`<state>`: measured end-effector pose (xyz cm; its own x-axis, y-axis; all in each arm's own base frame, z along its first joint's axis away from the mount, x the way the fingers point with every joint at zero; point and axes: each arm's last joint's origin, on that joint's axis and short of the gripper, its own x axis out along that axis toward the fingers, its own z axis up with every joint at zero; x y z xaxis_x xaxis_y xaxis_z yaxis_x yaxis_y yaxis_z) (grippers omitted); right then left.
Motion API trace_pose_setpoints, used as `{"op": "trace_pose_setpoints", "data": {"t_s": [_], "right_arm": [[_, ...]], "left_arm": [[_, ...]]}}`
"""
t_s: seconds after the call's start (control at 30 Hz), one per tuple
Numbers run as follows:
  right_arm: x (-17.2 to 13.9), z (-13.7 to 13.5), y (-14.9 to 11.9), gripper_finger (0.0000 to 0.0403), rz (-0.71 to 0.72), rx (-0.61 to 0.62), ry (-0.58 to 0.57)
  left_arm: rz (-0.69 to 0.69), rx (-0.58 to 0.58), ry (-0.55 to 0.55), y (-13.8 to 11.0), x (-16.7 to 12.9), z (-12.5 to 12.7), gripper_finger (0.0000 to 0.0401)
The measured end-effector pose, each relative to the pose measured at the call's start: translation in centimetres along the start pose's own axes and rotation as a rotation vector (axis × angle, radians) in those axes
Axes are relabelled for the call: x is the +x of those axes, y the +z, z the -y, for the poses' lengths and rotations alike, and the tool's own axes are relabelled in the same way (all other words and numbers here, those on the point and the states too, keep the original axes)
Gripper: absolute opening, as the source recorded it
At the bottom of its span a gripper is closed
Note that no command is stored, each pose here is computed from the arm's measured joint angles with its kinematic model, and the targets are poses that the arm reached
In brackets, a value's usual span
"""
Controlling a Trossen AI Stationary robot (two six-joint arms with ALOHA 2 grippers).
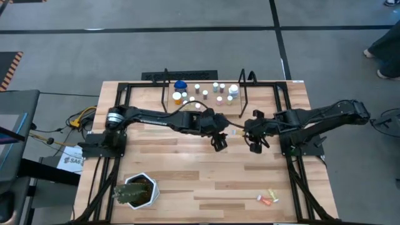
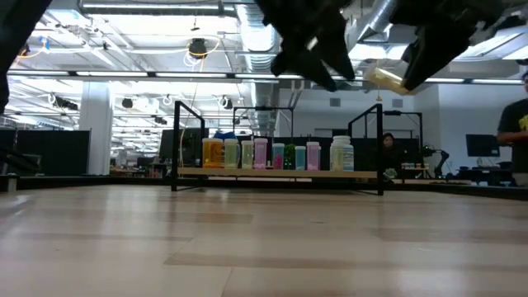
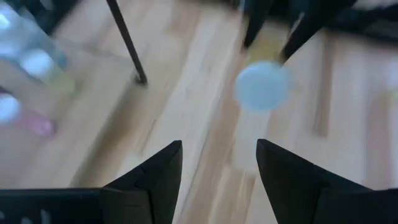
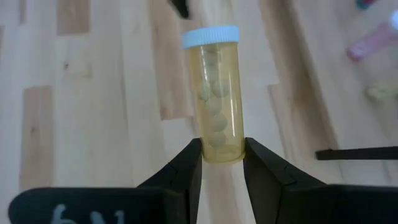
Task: Pick and place medicine bottles onto shelf by color
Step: Put the yellow pill bottle on the shelf
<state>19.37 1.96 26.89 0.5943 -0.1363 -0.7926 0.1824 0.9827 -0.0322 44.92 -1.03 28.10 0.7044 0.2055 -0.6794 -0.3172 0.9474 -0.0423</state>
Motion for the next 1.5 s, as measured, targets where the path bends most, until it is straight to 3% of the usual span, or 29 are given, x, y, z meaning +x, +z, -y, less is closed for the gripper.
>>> {"op": "trace_pose_setpoints", "data": {"t_s": [0.1,0.2,0.4,0.7,1.2,1.33,1.5], "right_arm": [[0.0,0.6,0.1,0.0119,0.007,0.026,-0.016],[0.0,1.0,0.5,0.0119,0.044,0.047,-0.022],[0.1,1.0,1.6,0.0119,0.136,0.078,0.002],[-0.2,-0.7,1.4,0.0119,0.14,0.048,0.083],[-0.6,-1.6,2.0,0.0119,0.221,0.036,0.152],[-0.6,-1.7,2.0,0.0119,0.223,0.036,0.153],[-0.6,-1.6,2.0,0.0119,0.223,0.037,0.152]], "left_arm": [[0.103,-0.029,0.012,-0.2,-2.2,-0.6,0.0192],[0.172,-0.024,-0.004,-1.7,-2.3,-0.9,0.0192],[0.282,0.023,-0.209,-1.2,-2.4,-1.3,0.0192],[0.26,0.074,-0.171,-2.1,-2.4,0.3,0.0197],[0.33,0.131,-0.151,-1.4,-2.6,0.2,0.0248],[0.329,0.131,-0.152,-1.5,-2.6,0.2,0.0234],[0.326,0.134,-0.172,-1.5,-2.6,0.3,0.019]]}}
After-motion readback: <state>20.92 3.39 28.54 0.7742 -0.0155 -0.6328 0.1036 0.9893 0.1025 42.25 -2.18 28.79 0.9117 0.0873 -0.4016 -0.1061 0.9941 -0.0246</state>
